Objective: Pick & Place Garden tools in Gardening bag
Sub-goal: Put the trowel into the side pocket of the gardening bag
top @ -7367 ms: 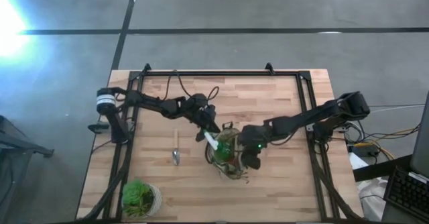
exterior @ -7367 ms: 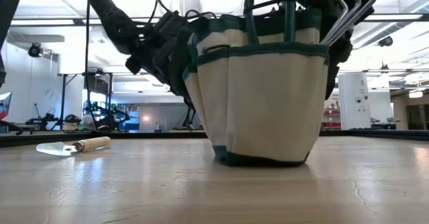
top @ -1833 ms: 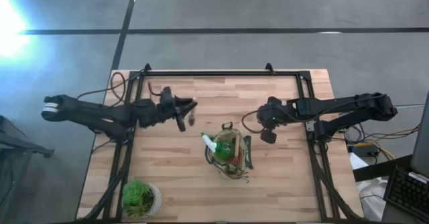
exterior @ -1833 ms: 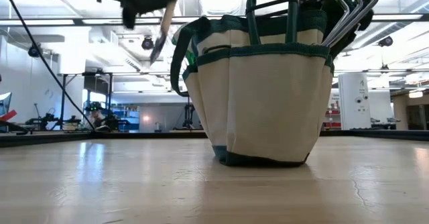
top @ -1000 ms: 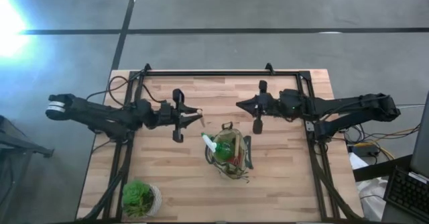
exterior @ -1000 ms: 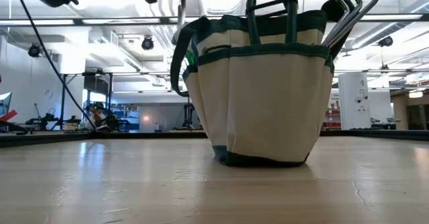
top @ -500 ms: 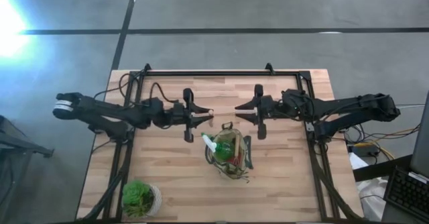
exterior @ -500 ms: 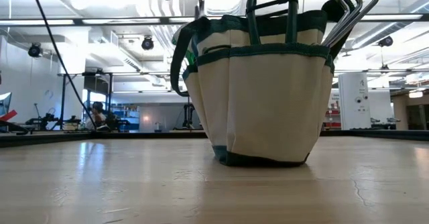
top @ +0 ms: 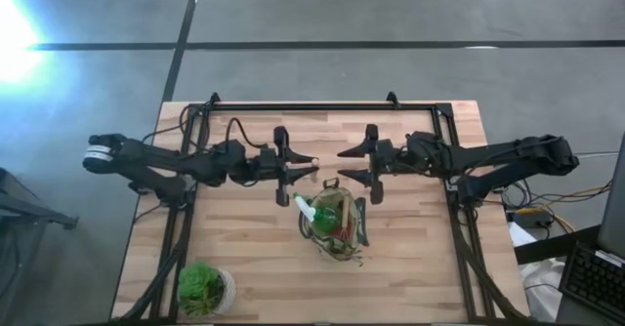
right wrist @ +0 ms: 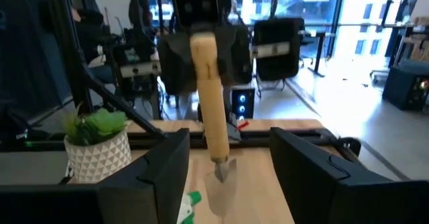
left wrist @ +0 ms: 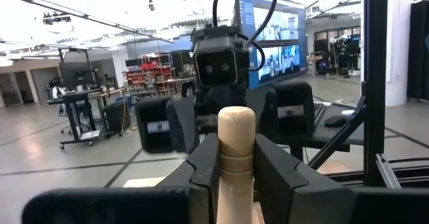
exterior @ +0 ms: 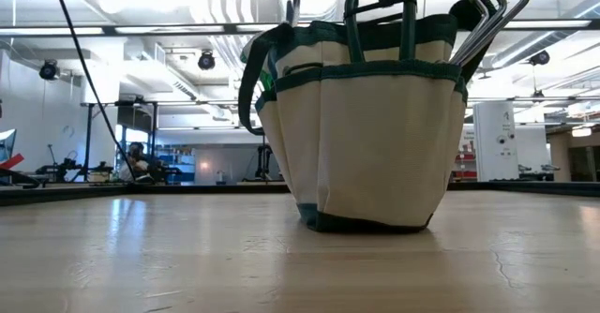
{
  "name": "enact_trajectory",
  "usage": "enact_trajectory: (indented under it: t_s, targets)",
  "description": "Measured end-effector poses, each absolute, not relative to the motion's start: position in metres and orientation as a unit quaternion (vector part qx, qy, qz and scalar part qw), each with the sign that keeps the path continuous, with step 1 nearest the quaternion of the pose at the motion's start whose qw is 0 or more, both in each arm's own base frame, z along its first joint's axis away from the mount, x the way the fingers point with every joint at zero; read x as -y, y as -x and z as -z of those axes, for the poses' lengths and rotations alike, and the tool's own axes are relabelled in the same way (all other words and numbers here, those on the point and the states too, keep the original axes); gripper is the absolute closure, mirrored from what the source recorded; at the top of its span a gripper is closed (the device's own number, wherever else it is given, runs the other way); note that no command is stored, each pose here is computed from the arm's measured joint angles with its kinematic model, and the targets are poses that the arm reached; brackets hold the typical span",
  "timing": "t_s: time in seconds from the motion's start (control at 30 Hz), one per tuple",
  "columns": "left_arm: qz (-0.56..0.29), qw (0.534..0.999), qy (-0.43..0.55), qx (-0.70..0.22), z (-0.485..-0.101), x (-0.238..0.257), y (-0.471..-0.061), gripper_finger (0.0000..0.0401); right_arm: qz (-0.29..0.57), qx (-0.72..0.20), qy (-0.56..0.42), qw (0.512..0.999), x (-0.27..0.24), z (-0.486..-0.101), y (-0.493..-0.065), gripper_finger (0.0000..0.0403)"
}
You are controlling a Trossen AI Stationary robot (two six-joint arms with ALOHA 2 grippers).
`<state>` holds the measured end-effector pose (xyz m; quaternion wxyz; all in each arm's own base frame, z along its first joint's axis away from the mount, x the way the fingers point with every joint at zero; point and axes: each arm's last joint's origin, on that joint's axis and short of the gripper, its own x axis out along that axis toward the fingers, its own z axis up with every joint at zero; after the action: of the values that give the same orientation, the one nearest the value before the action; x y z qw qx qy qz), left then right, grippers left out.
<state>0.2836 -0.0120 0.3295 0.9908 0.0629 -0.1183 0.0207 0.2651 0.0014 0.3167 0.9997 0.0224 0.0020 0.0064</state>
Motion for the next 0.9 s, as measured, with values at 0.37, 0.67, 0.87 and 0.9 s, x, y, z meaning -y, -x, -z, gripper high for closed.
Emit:
enact_trajectory:
  t_s: [0.37, 0.67, 0.87, 0.9]
  targets:
    - [-0.018, 0.991, -0.064, 0.119, -0.330, 0.012, -0.285, 0.0335, -0.009, -0.009, -0.011, 1.000, -0.003, -0.315, -0.290, 0.0204]
    - [-0.017, 0.992, -0.064, 0.111, -0.329, 0.012, -0.285, 0.0335, -0.010, -0.015, -0.008, 1.000, -0.004, -0.319, -0.314, 0.0206]
    - [-0.017, 0.992, -0.063, 0.109, -0.328, 0.012, -0.286, 0.0335, -0.010, -0.028, -0.007, 1.000, -0.004, -0.319, -0.327, 0.0216]
    - [-0.017, 0.992, -0.063, 0.108, -0.328, 0.012, -0.286, 0.0335, -0.010, -0.026, -0.007, 1.000, -0.004, -0.320, -0.329, 0.0218]
